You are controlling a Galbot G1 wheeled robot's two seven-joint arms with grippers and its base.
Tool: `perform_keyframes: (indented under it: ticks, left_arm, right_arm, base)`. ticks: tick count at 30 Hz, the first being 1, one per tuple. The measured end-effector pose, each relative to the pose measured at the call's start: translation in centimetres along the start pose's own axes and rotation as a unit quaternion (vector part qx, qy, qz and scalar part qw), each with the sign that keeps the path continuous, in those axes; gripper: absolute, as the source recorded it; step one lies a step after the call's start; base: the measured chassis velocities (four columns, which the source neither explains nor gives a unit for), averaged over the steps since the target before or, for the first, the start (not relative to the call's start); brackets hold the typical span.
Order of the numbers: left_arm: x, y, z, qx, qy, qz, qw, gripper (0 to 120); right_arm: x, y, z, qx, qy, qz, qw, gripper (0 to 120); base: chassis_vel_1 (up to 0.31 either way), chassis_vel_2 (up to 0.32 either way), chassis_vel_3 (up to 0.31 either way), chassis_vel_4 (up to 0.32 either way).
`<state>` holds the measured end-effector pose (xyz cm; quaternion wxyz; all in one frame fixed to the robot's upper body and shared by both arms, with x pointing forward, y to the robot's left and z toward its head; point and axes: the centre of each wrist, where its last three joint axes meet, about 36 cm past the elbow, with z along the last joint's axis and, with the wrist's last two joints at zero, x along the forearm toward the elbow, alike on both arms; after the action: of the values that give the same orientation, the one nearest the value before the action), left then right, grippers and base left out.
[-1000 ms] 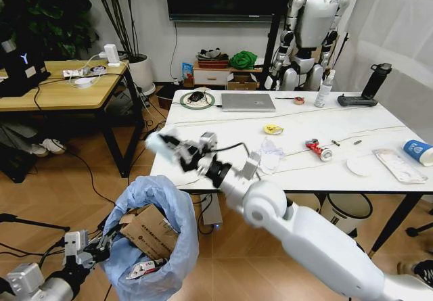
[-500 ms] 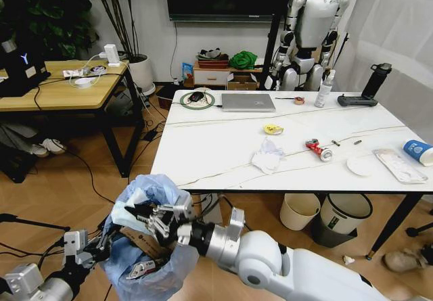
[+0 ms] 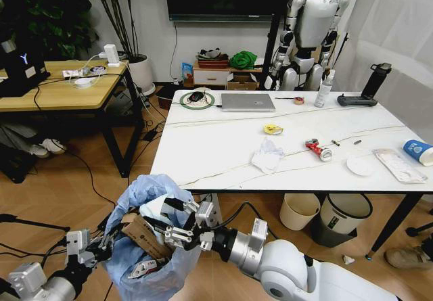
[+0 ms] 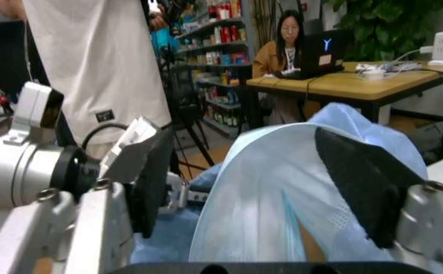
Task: Pick up the trash bin and place the trash from the table into it.
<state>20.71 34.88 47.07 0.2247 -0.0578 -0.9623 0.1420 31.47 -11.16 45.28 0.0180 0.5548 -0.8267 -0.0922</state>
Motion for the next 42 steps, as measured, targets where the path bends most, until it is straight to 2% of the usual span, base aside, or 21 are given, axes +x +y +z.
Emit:
perform_keyframes:
  ticks: [2, 4, 7, 12, 14, 17, 18, 20, 23, 24, 25, 26, 27, 30, 36, 40, 42]
  left_arm:
    - [0.0, 0.0, 0.0, 0.000, 0.000, 0.001, 1.0000, 0]
    - [-0.1, 0.0, -0.1, 0.000, 0.000, 0.002, 1.0000, 0]
    - [-0.2, 0.1, -0.1, 0.000, 0.000, 0.003, 1.0000, 0]
    - [-0.3, 0.2, 0.0, 0.002, 0.002, 0.003, 1.0000, 0]
    - [-0.4, 0.4, 0.1, 0.003, 0.004, 0.002, 1.0000, 0]
    - [-0.7, 0.4, 0.2, 0.004, 0.005, 0.003, 1.0000, 0]
    - [-0.7, 0.4, 0.2, 0.004, 0.005, 0.003, 1.0000, 0]
    - [-0.8, 0.5, 0.2, 0.005, 0.005, 0.003, 1.0000, 0]
    - [-0.9, 0.6, 0.1, 0.005, 0.004, 0.004, 1.0000, 0]
    - [-1.0, 0.7, 0.1, 0.005, 0.005, 0.004, 1.0000, 0]
    - [-1.0, 0.7, 0.1, 0.005, 0.005, 0.004, 1.0000, 0]
    - [-1.0, 0.7, 0.0, 0.003, 0.005, 0.005, 1.0000, 0]
    - [-1.0, 0.8, 0.0, 0.002, 0.005, 0.006, 1.0000, 0]
    - [-1.1, 0.8, -0.2, 0.002, 0.003, 0.008, 1.0000, 0]
    - [-1.0, 0.7, -0.3, -0.001, 0.004, 0.011, 0.9999, 0]
    - [-0.9, 0.7, -0.5, -0.003, 0.002, 0.013, 0.9999, 0]
    - [-0.9, 0.7, -0.5, -0.003, 0.002, 0.013, 0.9999, 0]
  right_arm:
    - [0.2, 0.0, 0.1, 0.004, 0.003, 0.003, 1.000, 78]
    - [0.6, -0.5, 0.5, 0.021, 0.013, 0.013, 1.000, 90]
    - [1.0, -0.8, 0.7, 0.031, 0.017, 0.019, 0.999, 98]
    - [1.3, -2.1, -0.2, 0.043, 0.003, 0.049, 0.998, 100]
    - [1.3, -3.3, -1.4, 0.046, -0.007, 0.083, 0.995, 100]
    - [2.4, -6.6, -5.0, 0.028, 0.005, 0.184, 0.982, 100]
    - [2.4, -6.6, -5.0, 0.028, 0.005, 0.184, 0.982, 100]
    - [3.6, -8.9, -6.5, 0.026, 0.013, 0.250, 0.968, 100]
    - [6.4, -13.6, -7.3, 0.035, 0.028, 0.363, 0.931, 100]
    - [7.0, -14.6, -7.2, 0.038, 0.031, 0.382, 0.923, 100]
    - [7.0, -14.6, -7.2, 0.038, 0.031, 0.382, 0.923, 100]
    - [8.3, -16.8, -6.7, 0.040, 0.032, 0.420, 0.906, 100]
    - [9.0, -18.0, -6.2, 0.039, 0.033, 0.438, 0.898, 100]
    - [10.0, -20.7, -5.2, 0.029, 0.024, 0.466, 0.884, 100]
    - [10.7, -24.7, -3.4, 0.014, 0.039, 0.463, 0.885, 100]
    - [10.4, -27.5, -1.2, -0.014, 0.043, 0.433, 0.900, 100]
    - [10.2, -27.8, -0.7, -0.017, 0.044, 0.425, 0.904, 100]
  base:
    - [0.000, 0.000, 0.000, 0.000]
    - [0.000, 0.000, 0.000, 0.000]
    - [0.000, 0.000, 0.000, 0.000]
    - [0.000, 0.000, 0.000, 0.000]
    - [0.000, 0.000, 0.000, 0.000]
    - [0.000, 0.000, 0.000, 0.000]
    - [0.000, 0.000, 0.000, 0.000]
    - [0.000, 0.000, 0.000, 0.000]
    - [0.000, 0.000, 0.000, 0.000]
    - [0.000, 0.000, 0.000, 0.000]
    - [0.000, 0.000, 0.000, 0.000]
    - [0.000, 0.000, 0.000, 0.000]
    - [0.000, 0.000, 0.000, 0.000]
    - [0.000, 0.000, 0.000, 0.000]
    - [0.000, 0.000, 0.000, 0.000]
    - [0.000, 0.000, 0.000, 0.000]
    - [0.000, 0.000, 0.000, 0.000]
